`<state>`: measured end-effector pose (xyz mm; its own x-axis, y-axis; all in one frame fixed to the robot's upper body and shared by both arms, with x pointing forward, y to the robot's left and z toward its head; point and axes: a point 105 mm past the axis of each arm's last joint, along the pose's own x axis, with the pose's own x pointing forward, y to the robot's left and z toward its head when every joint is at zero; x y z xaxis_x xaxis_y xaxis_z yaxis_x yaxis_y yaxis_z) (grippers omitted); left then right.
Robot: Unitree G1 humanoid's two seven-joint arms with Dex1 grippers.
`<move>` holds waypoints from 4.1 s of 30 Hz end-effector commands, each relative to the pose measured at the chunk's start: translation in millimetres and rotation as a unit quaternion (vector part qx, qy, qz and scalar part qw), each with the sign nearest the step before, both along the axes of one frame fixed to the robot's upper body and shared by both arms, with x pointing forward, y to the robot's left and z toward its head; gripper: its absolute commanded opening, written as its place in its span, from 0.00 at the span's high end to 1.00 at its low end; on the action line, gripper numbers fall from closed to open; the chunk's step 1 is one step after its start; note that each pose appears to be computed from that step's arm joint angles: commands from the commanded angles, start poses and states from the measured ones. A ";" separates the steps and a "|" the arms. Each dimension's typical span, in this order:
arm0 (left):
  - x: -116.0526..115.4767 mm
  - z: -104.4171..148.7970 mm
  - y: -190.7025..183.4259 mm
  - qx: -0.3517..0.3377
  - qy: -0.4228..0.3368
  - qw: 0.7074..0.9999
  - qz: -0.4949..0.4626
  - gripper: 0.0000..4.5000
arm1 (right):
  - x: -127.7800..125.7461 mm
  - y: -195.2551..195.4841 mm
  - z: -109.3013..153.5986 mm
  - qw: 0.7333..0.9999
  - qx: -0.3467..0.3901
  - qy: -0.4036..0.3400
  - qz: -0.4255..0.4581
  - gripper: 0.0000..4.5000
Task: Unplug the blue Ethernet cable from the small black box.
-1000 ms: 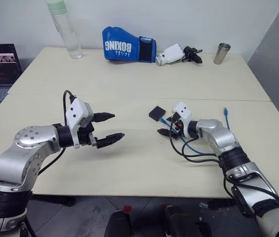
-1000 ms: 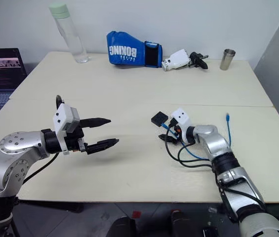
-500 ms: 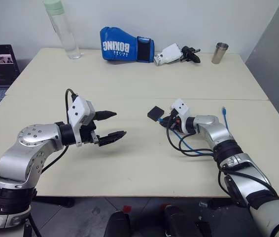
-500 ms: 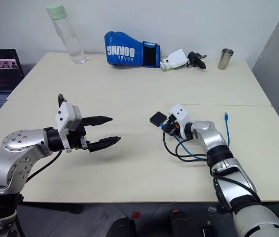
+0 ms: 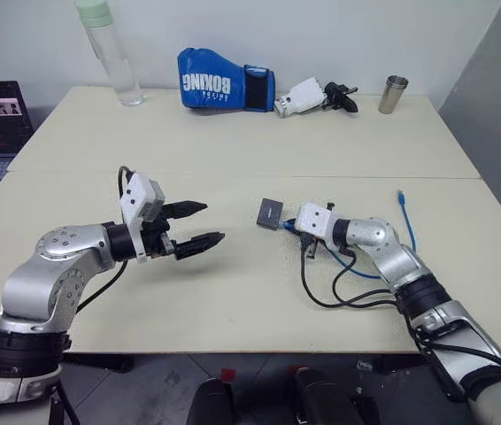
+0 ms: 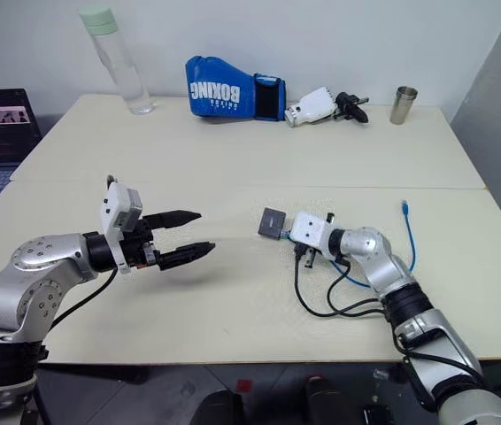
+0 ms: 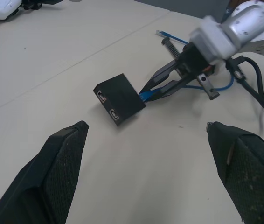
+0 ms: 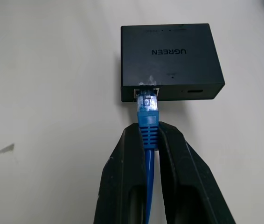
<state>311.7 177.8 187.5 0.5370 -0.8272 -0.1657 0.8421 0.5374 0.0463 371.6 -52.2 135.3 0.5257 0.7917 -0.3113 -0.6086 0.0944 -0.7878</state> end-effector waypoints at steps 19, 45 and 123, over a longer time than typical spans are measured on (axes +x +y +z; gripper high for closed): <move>23.6 10.5 -21.1 -0.121 0.070 0.990 -0.022 0.03 | -30.2 41.4 64.8 0.973 -0.006 -0.188 0.132 0.98; 19.1 12.8 -24.5 -0.202 0.139 0.968 -0.047 0.82 | -38.5 52.6 68.2 0.967 0.014 -0.198 0.159 0.98; -16.4 27.0 -48.5 0.032 0.011 0.976 -0.215 0.82 | -54.8 40.3 77.3 0.890 0.088 0.436 0.102 1.00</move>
